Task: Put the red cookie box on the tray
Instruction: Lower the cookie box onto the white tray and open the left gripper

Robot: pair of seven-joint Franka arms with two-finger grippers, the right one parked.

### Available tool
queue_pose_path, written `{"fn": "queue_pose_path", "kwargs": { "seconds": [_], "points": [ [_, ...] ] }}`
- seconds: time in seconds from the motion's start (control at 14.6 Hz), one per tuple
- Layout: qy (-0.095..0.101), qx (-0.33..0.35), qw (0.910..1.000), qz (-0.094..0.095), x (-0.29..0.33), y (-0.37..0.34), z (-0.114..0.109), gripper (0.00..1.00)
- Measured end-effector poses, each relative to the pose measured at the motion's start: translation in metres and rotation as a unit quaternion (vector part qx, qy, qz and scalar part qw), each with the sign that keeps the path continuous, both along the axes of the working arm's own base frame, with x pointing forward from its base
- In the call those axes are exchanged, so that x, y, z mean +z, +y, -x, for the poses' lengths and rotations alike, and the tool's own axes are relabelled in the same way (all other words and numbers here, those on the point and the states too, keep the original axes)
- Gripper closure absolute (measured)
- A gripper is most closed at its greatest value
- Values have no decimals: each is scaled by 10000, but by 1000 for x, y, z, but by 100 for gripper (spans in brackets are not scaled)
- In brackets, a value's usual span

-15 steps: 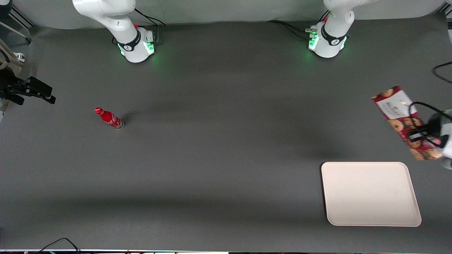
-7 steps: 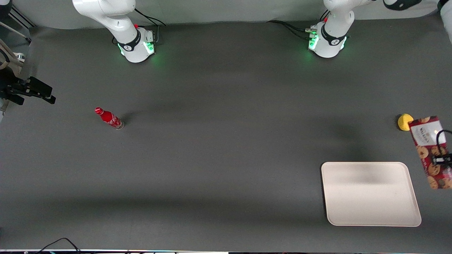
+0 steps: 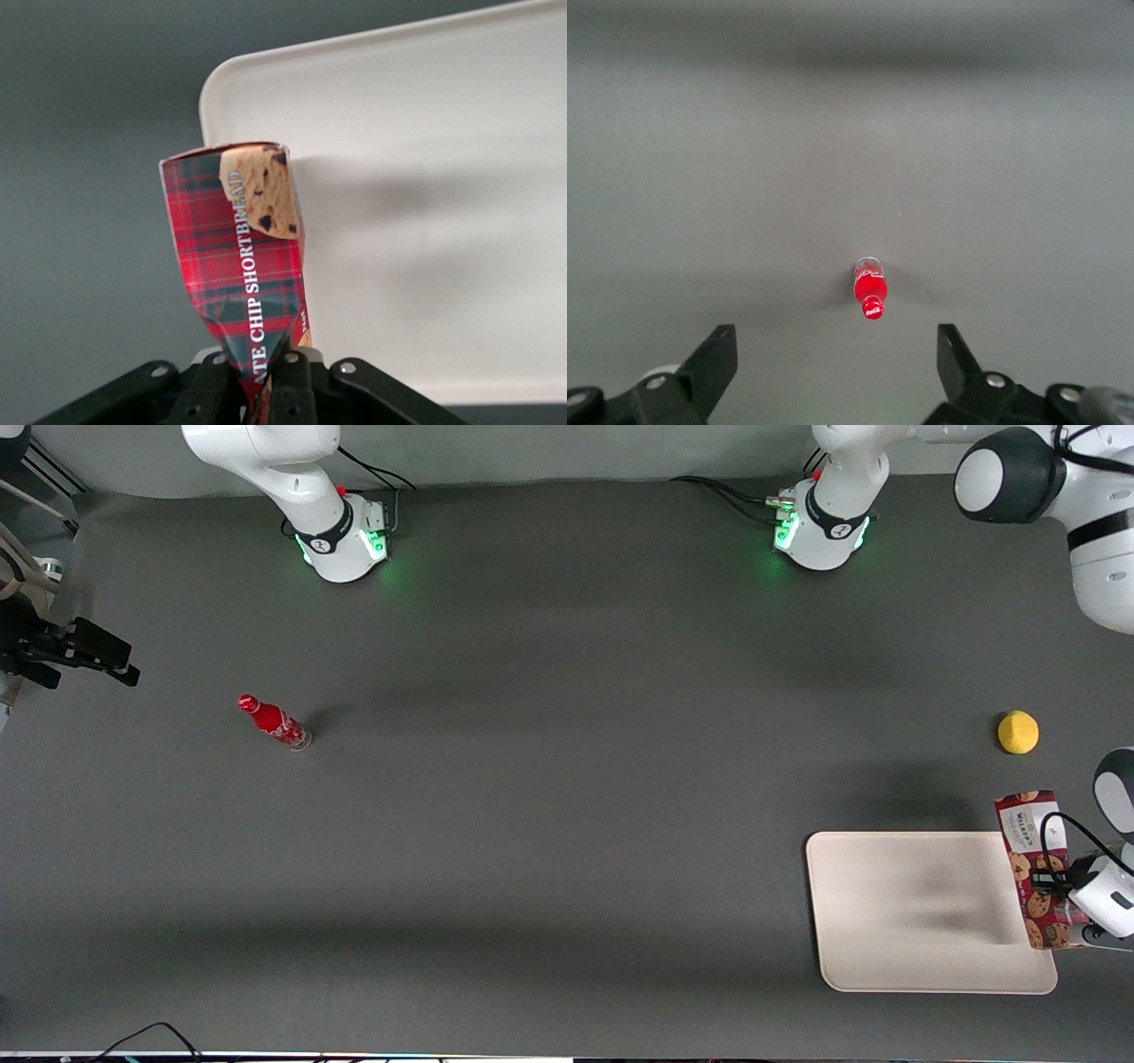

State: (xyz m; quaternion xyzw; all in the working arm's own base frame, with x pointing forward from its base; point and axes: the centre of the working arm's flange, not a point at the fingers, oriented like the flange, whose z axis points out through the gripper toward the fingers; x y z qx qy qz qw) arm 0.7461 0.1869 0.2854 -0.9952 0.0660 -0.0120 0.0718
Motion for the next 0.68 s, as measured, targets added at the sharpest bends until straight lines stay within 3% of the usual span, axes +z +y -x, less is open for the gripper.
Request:
{"fn": "queue_pose_path", "kwargs": {
  "seconds": [0.41,0.68],
  "points": [
    [-254,-99,9996,6,-49,17,-7,87],
    [-345,-30,9993,138,-45,14,-13,47]
  ]
}}
